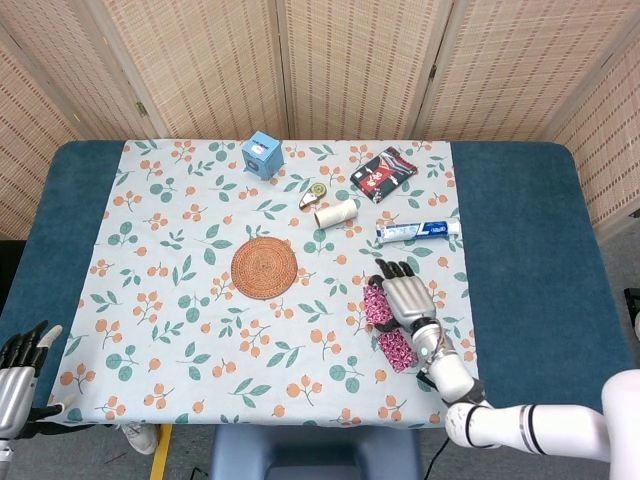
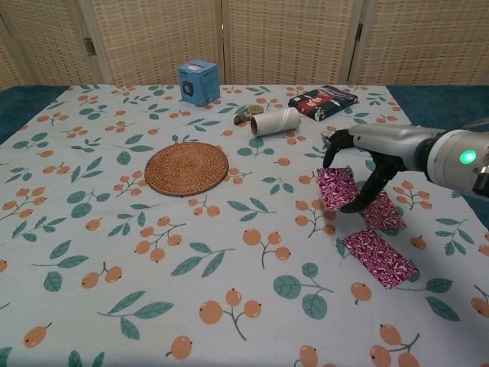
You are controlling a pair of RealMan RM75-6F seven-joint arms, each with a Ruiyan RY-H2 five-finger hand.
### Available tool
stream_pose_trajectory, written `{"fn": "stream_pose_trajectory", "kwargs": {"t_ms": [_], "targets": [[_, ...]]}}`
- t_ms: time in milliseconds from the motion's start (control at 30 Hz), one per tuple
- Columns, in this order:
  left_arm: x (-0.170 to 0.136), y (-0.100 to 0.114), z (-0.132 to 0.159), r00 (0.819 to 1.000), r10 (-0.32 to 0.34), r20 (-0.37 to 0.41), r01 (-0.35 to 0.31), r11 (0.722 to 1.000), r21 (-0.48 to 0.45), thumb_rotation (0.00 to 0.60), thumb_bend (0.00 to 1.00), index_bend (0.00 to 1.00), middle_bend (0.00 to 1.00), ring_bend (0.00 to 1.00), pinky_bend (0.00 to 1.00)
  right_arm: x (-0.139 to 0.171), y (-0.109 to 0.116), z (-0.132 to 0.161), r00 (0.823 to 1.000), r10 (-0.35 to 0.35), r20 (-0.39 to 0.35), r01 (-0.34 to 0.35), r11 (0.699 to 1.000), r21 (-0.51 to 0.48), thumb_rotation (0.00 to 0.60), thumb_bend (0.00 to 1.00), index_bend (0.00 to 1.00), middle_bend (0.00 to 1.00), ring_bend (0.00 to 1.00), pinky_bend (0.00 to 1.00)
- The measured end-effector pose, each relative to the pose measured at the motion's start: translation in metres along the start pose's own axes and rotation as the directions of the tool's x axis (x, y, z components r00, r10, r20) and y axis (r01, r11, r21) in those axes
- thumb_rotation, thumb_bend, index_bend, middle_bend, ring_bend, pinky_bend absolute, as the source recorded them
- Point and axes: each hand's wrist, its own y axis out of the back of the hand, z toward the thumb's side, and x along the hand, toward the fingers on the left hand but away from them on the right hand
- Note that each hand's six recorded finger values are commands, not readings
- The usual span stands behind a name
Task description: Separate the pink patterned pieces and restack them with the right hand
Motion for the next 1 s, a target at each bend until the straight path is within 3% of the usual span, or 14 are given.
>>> {"fn": "stream_pose_trajectory", "kwargs": {"t_ms": [233, 567, 1000], "targets": [[-0.001, 0.002, 0.007, 1.000, 0.003, 0.009, -0.003, 1.000, 0.005, 0.600, 0.17, 0.11, 0.00, 0.08, 0.00, 0.013, -0.005, -0.027, 0.999, 0.036, -0.011, -0.036, 0.999, 0.029, 0.547, 0.21, 0.26, 0.06, 0.00, 0.00], [-0.004, 0.005, 0.009, 1.000, 0.005, 0.005, -0.005, 1.000, 0.012, 0.600, 0.17, 0.11, 0.00, 0.08, 0.00, 0.008, -0.017, -0.057, 0.998, 0.058, 0.010, -0.059, 0.998, 0.031, 0.547, 0.21, 0.26, 0.06, 0.00, 0.00], [-0.006, 0.006, 0.008, 1.000, 0.005, -0.003, -0.004, 1.000, 0.014, 0.600, 0.17, 0.11, 0.00, 0.08, 0.00, -0.002, -0.022, -0.063, 0.999, 0.054, 0.004, -0.054, 0.998, 0.020, 0.548, 0.21, 0.26, 0.06, 0.00, 0.00]]}}
